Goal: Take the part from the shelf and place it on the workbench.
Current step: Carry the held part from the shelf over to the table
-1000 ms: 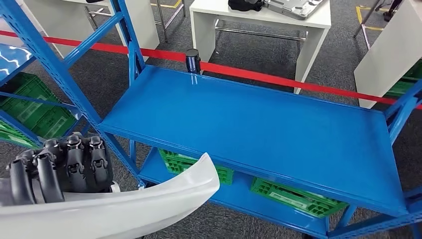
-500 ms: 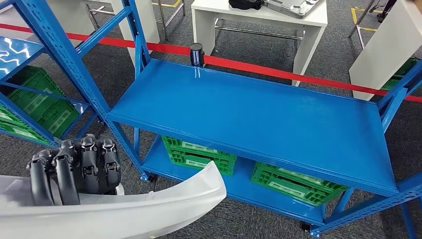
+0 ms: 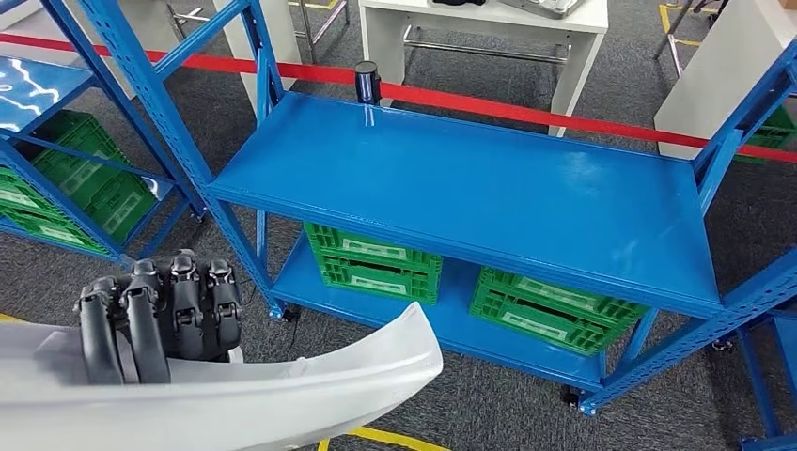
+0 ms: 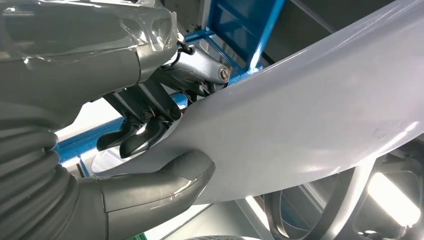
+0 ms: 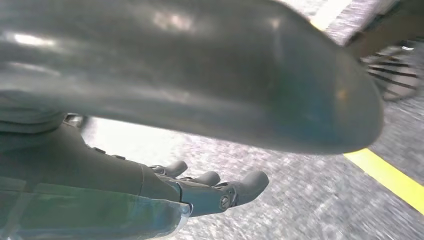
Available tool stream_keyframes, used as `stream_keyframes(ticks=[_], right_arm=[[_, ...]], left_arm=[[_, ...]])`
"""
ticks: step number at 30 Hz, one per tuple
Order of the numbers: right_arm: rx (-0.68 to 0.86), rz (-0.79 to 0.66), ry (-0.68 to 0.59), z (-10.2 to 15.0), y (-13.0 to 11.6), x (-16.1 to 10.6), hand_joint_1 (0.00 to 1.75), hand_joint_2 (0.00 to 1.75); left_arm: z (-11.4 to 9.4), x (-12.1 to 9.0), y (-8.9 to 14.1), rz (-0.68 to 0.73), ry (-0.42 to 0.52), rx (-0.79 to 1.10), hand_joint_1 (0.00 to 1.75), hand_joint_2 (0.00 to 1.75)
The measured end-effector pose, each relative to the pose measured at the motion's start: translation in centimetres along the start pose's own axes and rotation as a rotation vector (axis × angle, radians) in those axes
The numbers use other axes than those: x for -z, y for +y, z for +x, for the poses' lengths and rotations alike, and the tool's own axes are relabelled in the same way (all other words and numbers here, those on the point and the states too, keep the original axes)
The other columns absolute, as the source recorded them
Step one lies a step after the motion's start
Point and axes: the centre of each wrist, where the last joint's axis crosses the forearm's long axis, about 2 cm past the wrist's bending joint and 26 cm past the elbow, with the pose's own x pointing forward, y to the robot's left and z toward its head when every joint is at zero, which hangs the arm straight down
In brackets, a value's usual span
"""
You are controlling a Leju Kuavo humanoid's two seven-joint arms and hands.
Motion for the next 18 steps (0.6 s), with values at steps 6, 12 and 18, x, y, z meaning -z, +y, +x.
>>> stream_keyframes(ticks=[6, 12, 18], right_arm=[[0.056, 0.023, -0.035, -0.5, -0.3, -0.4, 0.0, 0.0], [0.017, 0.105, 0.017, -0.7, 0.6, -1.4, 0.0, 0.0], [0.016, 0.072, -0.019, -1.3, 0.1, -1.9, 0.0, 0.0]], left_arm=[[-0.2, -0.2, 0.1, -0.004, -0.011, -0.014, 1.75, 1.75], [-0.4, 0.5, 0.3, -0.016, -0.029, -0.038, 1.75, 1.75], [-0.8, 1.0, 0.4, -0.028, -0.029, -0.044, 1.75, 1.75]])
